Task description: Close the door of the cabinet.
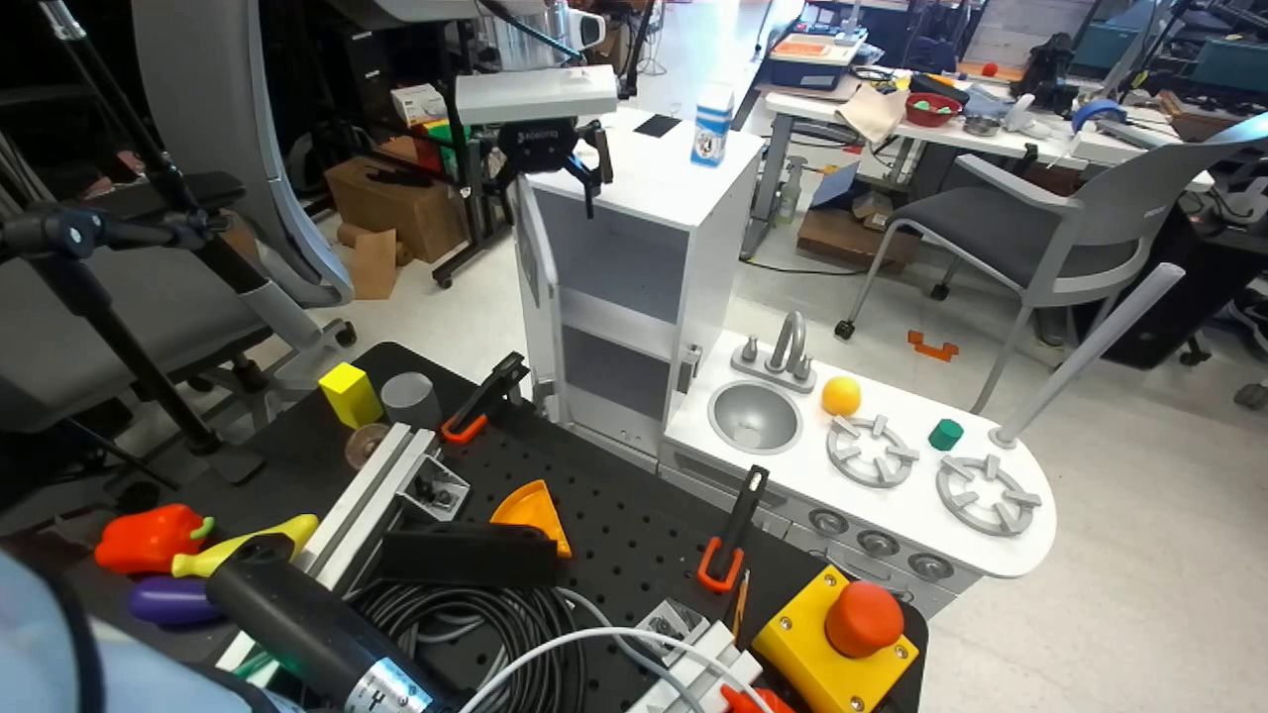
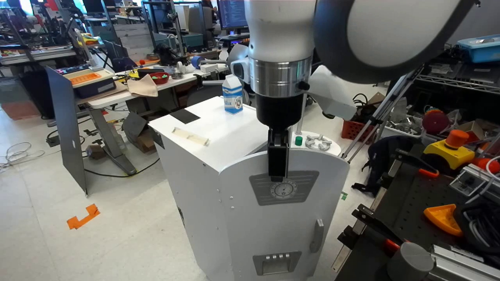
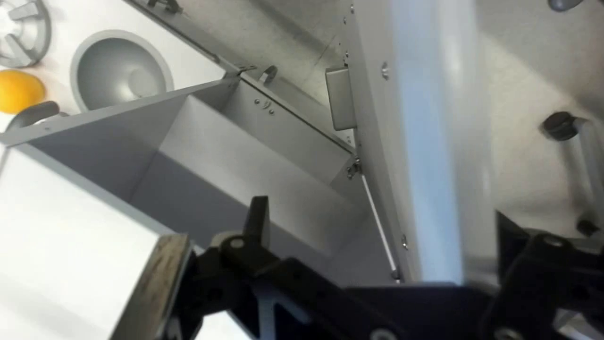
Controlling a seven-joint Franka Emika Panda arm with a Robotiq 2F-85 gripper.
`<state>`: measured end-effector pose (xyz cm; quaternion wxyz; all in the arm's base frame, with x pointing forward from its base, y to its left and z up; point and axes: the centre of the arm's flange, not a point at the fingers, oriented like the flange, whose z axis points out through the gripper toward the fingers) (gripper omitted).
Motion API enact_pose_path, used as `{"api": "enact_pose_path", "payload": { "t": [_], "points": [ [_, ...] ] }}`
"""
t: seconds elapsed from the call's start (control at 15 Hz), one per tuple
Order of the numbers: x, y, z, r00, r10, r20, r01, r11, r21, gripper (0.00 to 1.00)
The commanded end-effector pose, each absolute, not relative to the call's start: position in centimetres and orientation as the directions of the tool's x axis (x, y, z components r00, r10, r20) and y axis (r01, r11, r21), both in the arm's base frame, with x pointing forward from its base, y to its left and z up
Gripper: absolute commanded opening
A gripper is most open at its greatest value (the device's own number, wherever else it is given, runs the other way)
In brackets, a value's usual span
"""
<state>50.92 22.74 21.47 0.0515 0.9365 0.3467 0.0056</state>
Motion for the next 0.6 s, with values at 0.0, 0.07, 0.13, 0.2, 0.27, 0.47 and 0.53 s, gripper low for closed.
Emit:
{"api": "enact_pose_path", "payload": {
  "t": [0.0, 0.07, 0.13, 0.2, 0.27, 0.47, 0.53],
  "points": [
    [50.0, 21.7, 21.8, 0.771, 0.635, 0.050, 0.611, -0.759, 0.224, 1.00],
    [49.7, 21.5, 22.0, 0.772, 0.633, 0.060, 0.602, -0.758, 0.251, 1.00],
    [49.4, 21.3, 22.1, 0.770, 0.634, 0.072, 0.595, -0.754, 0.277, 1.00],
    [48.9, 21.3, 22.4, 0.766, 0.637, 0.085, 0.589, -0.749, 0.302, 1.00],
    [48.5, 21.2, 22.6, 0.763, 0.639, 0.095, 0.583, -0.745, 0.324, 1.00],
    [47.1, 20.6, 23.1, 0.754, 0.643, 0.134, 0.552, -0.730, 0.402, 1.00],
    [46.7, 20.4, 23.2, 0.750, 0.644, 0.150, 0.537, -0.726, 0.430, 1.00]
  ]
}}
